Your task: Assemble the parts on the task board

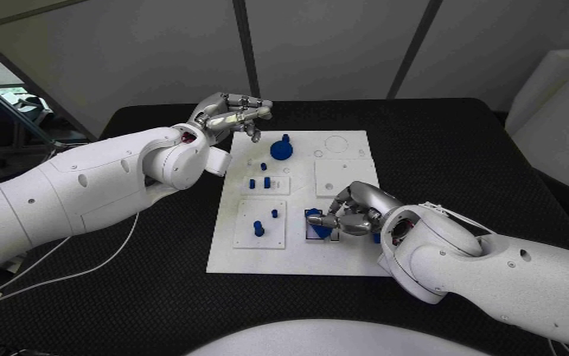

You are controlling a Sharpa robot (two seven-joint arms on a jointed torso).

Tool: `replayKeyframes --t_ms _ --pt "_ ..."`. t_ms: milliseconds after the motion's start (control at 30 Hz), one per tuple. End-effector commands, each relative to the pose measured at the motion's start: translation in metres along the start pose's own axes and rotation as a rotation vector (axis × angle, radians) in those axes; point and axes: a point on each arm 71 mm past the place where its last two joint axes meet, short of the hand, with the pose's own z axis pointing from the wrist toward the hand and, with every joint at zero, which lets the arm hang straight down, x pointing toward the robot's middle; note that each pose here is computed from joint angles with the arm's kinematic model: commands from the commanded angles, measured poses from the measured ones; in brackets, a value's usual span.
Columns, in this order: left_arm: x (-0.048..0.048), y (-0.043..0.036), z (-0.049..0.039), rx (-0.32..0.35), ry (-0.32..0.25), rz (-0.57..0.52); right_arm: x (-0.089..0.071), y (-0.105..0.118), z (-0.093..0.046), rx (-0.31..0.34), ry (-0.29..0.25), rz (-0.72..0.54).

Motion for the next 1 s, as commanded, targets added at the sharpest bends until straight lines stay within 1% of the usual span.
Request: replayKeyframes --t_ms 33,200,333,567,800,1000 --pt "0.0011 -0.0014 0.0001 0.003 0.01 -0.007 -0.0015 0.0044 -0.003 -0.047 -0.009 -0.02" --pt "0.0002 -0.0013 -0.0002 0.002 0.008 -0.006 -0.0013 0.0053 -0.0074 -0.062 0.008 -0.038" --pt "-0.0002 -0.0011 -0.0002 0.001 0.007 -0.006 0.0006 0.0072 -0.01 -0.075 0.036 -0.052" --pt "-0.0003 -0.001 -0.0001 0.001 0.006 -0.006 0.0028 0.0083 -0.0098 -0.08 0.061 -0.061" --pt "-0.0007 -0.001 -0.0003 0.0 0.005 -0.005 0.0036 0.0083 -0.0083 -0.08 0.066 -0.061" --pt "-0.0016 -0.0012 -0.0009 0.0 0.003 -0.004 0.0021 0.0065 -0.0065 -0.073 0.048 -0.073"
